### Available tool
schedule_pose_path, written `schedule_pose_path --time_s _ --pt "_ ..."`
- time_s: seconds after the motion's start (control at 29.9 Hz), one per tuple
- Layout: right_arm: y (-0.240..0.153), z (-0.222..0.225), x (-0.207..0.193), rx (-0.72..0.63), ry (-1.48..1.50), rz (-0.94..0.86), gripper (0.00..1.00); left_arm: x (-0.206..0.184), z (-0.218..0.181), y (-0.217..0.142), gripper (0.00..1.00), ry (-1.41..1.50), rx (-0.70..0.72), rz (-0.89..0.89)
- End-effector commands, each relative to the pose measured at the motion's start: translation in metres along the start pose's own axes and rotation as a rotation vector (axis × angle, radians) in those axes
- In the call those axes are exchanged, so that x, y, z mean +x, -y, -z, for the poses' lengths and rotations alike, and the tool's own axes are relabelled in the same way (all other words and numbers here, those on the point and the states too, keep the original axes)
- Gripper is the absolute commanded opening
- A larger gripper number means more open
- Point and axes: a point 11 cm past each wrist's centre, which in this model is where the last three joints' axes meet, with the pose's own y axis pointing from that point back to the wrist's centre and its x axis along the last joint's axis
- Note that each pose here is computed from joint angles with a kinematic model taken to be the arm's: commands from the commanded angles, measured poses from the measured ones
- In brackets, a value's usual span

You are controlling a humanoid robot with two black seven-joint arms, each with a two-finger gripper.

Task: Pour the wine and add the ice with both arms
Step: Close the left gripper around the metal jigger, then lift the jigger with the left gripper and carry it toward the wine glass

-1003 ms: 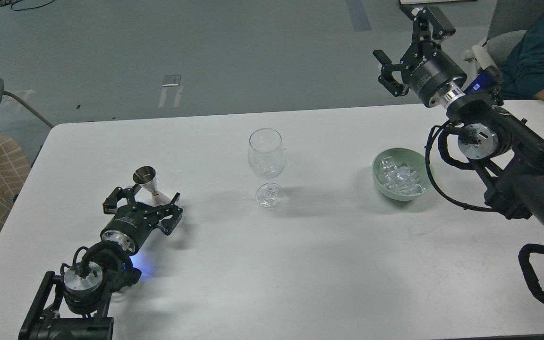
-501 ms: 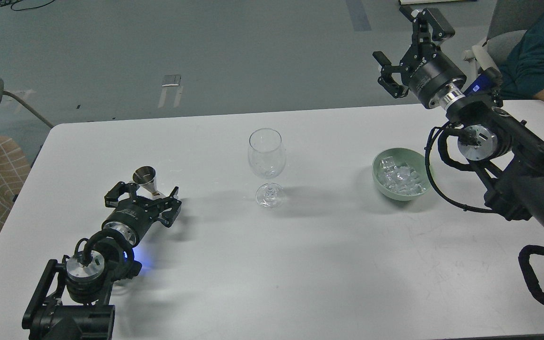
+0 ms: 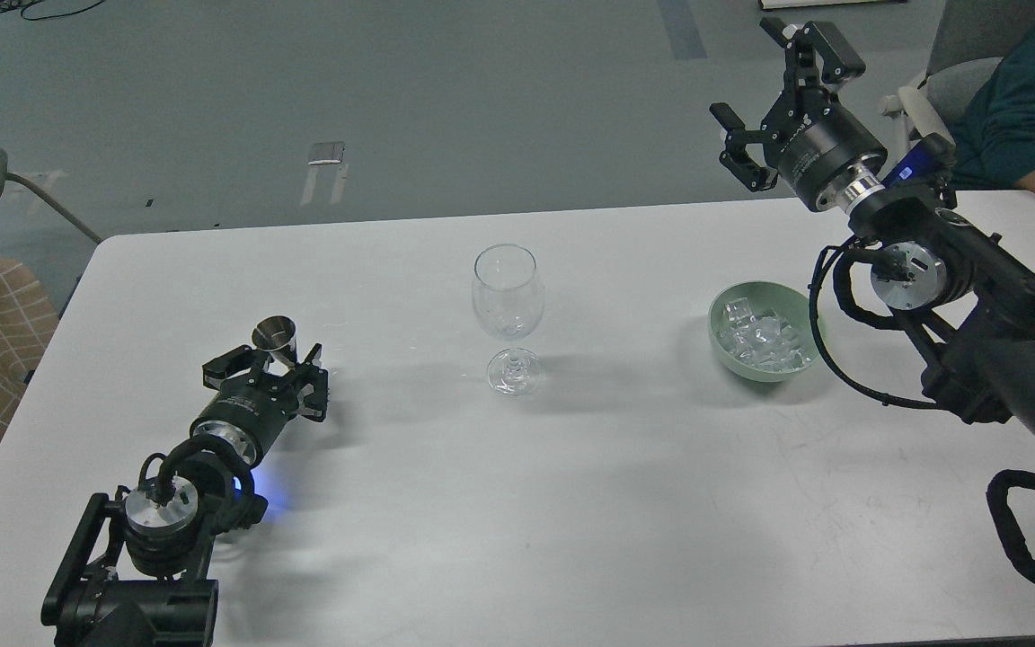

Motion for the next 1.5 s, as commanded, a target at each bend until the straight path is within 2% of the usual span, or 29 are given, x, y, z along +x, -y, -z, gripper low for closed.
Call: schedule_pose_path --time_s 0.0,0.1,0.13,0.17,0.57,0.94,1.14,1.3,1.47 --pt "0.000 0.000 0.000 0.000 0.000 0.000 1.00 -0.003 0.000 0.001 0.14 0.002 -0.003 0.011" --pt "0.000 0.000 0.000 0.000 0.000 0.000 1.00 -0.003 0.000 0.001 0.11 0.001 -0.007 0.015" --pt "0.000 0.000 0.000 0.000 0.000 0.000 1.00 -0.003 -0.001 0.001 0.03 -0.003 -0.012 0.014" --pt "0.000 0.000 0.000 0.000 0.000 0.000 1.00 -0.003 -0.001 0.001 0.00 -0.002 -0.010 0.014" --pt "0.000 0.000 0.001 0.000 -0.001 -0.001 1.00 -0.012 -0.005 0.003 0.00 -0.026 -0.041 0.044" --pt "-0.001 0.001 0.001 0.000 -0.002 -0.002 1.00 -0.062 -0.012 0.012 0.00 -0.010 -0.044 0.098" --pt "0.000 0.000 0.001 0.000 -0.003 -0.001 1.00 -0.103 -0.011 0.005 0.00 0.012 -0.037 0.150" --pt "-0.001 0.000 0.002 -0.001 -0.002 -0.003 1.00 -0.135 0.004 0.002 0.00 0.042 0.005 0.175" --pt "-0.001 0.000 0.002 -0.001 -0.003 -0.003 1.00 -0.146 0.020 0.001 0.00 0.065 0.045 0.171"
